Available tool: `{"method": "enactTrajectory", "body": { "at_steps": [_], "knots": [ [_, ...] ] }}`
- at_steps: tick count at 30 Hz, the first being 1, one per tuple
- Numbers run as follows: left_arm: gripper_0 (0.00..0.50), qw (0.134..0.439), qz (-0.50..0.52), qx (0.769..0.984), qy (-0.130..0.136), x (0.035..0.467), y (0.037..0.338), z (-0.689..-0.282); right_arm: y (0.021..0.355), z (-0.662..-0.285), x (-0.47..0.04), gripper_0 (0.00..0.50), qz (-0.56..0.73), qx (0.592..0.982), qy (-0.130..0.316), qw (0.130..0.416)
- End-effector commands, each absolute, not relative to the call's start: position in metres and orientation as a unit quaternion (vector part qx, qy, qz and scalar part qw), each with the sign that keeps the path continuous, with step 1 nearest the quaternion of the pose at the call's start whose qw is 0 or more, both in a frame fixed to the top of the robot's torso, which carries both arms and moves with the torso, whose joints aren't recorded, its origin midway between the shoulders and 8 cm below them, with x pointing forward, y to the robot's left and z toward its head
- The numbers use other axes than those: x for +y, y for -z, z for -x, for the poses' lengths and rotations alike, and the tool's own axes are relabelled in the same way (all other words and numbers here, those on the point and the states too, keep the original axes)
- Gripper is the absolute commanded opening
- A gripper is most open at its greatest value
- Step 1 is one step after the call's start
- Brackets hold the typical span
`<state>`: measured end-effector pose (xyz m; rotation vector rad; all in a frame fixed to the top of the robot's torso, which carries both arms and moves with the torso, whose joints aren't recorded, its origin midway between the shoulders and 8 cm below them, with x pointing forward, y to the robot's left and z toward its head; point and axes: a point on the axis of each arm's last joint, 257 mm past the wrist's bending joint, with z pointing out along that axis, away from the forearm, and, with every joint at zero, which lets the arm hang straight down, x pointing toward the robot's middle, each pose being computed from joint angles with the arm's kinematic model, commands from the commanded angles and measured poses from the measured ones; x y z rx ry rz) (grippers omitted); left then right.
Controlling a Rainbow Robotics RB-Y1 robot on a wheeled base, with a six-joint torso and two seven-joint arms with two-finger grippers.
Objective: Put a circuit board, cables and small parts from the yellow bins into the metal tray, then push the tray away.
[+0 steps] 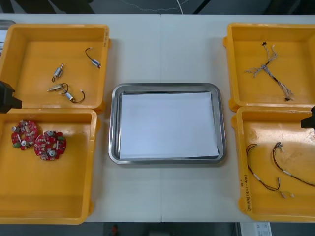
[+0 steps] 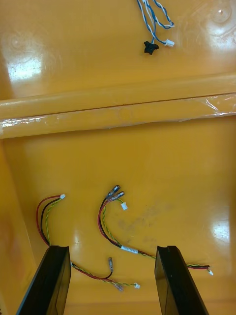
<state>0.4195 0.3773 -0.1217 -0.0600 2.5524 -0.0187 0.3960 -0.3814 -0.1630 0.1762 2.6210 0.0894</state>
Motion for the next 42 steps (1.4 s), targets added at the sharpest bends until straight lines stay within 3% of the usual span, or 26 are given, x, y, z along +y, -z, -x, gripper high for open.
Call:
{"method": "enactTrajectory", "body": {
  "at_steps": [1, 32, 33, 42],
  "knots": [
    [0.500, 0.281, -0.035, 0.959, -0.005, 0.370, 0.130, -0.414, 0.142, -0.401, -0.392, 0.500, -0.036, 0.961, -0.009, 0.273],
    [0.500, 0.281, -0.035, 0.959, -0.005, 0.370, 0.130, -0.414, 0.142, -0.401, -0.393, 0.500, -0.037, 0.961, -0.009, 0.274],
    [0.500, 0.251, -0.030, 0.968, 0.010, 0.365, 0.156, -0.404, 0.141, -0.401, -0.392, 0.500, -0.036, 0.961, -0.009, 0.275],
    [0.500, 0.236, -0.035, 0.971, 0.012, 0.362, 0.166, -0.404, 0.140, -0.393, -0.392, 0.500, -0.022, 0.960, 0.005, 0.279]
  ]
}}
